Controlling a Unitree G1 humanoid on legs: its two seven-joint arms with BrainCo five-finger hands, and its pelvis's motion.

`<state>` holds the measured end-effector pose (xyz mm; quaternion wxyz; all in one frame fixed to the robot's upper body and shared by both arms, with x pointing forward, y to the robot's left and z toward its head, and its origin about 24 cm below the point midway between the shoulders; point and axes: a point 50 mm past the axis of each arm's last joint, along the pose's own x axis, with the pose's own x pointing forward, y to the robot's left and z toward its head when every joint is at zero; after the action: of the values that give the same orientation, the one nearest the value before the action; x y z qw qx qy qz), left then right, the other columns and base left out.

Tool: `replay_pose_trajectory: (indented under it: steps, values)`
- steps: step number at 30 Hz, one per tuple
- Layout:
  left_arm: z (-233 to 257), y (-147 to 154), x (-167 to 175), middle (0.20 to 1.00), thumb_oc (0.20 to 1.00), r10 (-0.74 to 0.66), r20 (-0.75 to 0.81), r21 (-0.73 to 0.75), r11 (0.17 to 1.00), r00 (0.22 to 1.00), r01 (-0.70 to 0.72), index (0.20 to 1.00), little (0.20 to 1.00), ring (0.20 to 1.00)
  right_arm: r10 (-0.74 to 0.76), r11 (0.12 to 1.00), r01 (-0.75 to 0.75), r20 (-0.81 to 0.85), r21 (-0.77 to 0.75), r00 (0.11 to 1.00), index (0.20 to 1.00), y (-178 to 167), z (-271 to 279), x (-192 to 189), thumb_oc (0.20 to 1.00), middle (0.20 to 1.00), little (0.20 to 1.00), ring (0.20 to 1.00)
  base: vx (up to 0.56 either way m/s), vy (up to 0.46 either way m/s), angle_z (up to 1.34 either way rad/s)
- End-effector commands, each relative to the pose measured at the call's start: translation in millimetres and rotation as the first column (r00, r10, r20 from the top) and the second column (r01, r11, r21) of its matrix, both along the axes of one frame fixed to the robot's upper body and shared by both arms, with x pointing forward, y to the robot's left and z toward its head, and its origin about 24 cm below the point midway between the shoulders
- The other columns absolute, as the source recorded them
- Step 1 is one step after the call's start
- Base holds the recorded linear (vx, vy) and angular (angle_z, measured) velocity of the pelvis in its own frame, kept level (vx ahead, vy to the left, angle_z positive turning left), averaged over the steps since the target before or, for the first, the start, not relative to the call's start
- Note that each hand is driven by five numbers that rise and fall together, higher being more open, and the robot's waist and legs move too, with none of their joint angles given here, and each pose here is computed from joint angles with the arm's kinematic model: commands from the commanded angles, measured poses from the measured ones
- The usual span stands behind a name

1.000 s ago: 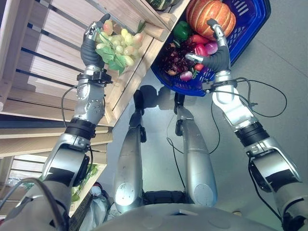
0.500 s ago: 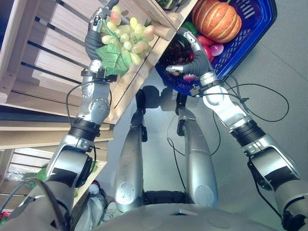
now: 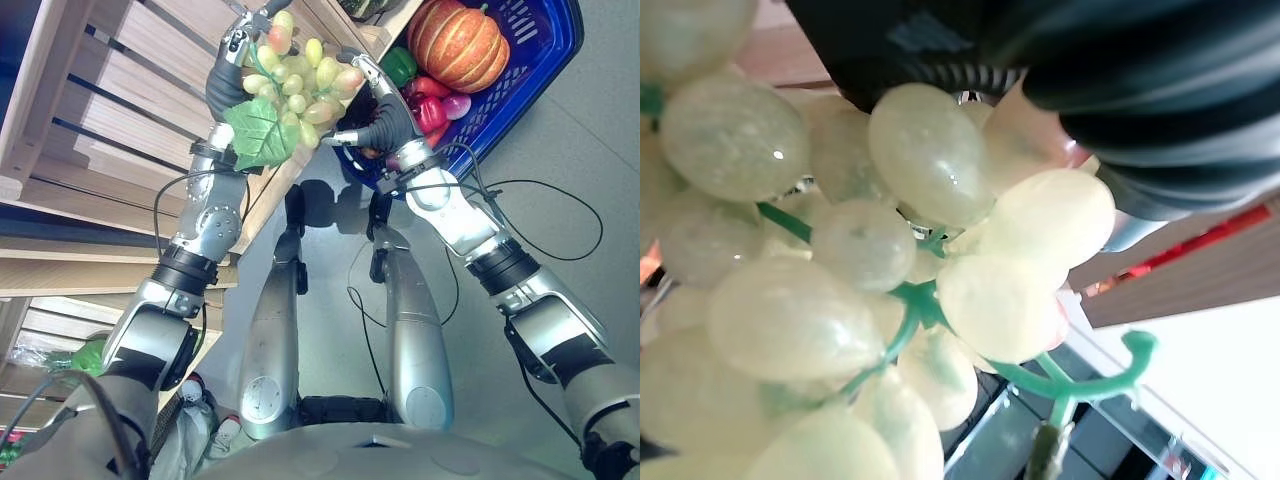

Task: Pick up fruits and vegetables into the basket

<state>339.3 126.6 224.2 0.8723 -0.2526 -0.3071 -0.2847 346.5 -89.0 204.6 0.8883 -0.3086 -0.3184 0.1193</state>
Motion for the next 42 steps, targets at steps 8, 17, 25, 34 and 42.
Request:
replay_pose_trajectory:
  steps: [8,17,25,34,42]
  values:
    - [35.2,-30.4,-25.5,0.2,0.2,-0.194,0.204,0.028,0.981,0.96,0.192,0.2,0.2,0.2,0.105,0.991,-0.112,0.097,0.069,0.99,1.0,26.6,23.2,-16.0,1.0,1.0,1.0,1.0,0.0,-0.005,0.01]
    - [41.1,-43.5,-36.2,0.2,0.2,-0.273,0.248,0.066,0.962,0.93,0.265,0.2,0.2,0.2,0.118,0.99,-0.124,0.078,0.065,0.99,1.0,33.3,22.7,-15.1,1.0,1.0,1.0,1.0,0.0,0.0,0.0]
    - [45.9,-50.5,-44.3,0.2,0.2,-0.31,0.28,0.086,0.951,0.909,0.298,0.2,0.2,0.2,0.142,0.987,-0.144,0.03,0.073,0.989,1.0,37.5,19.9,-13.8,1.0,1.0,1.0,1.0,0.0,0.0,0.0]
    - [51.8,-54.8,-51.2,0.2,0.2,-0.34,0.321,0.109,0.94,0.884,0.322,0.2,0.2,0.2,0.196,0.979,-0.194,-0.029,0.071,0.98,1.0,43.4,18.0,-13.6,1.0,1.0,1.0,1.0,0.0,0.0,0.0]
    - [53.7,-57.8,-53.1,0.2,0.2,-0.364,0.317,0.125,0.931,0.876,0.342,0.2,0.2,0.2,0.237,0.97,-0.235,-0.022,0.065,0.971,0.545,47.6,21.4,-16.6,0.545,0.545,0.545,0.545,0.0,0.0,0.0]
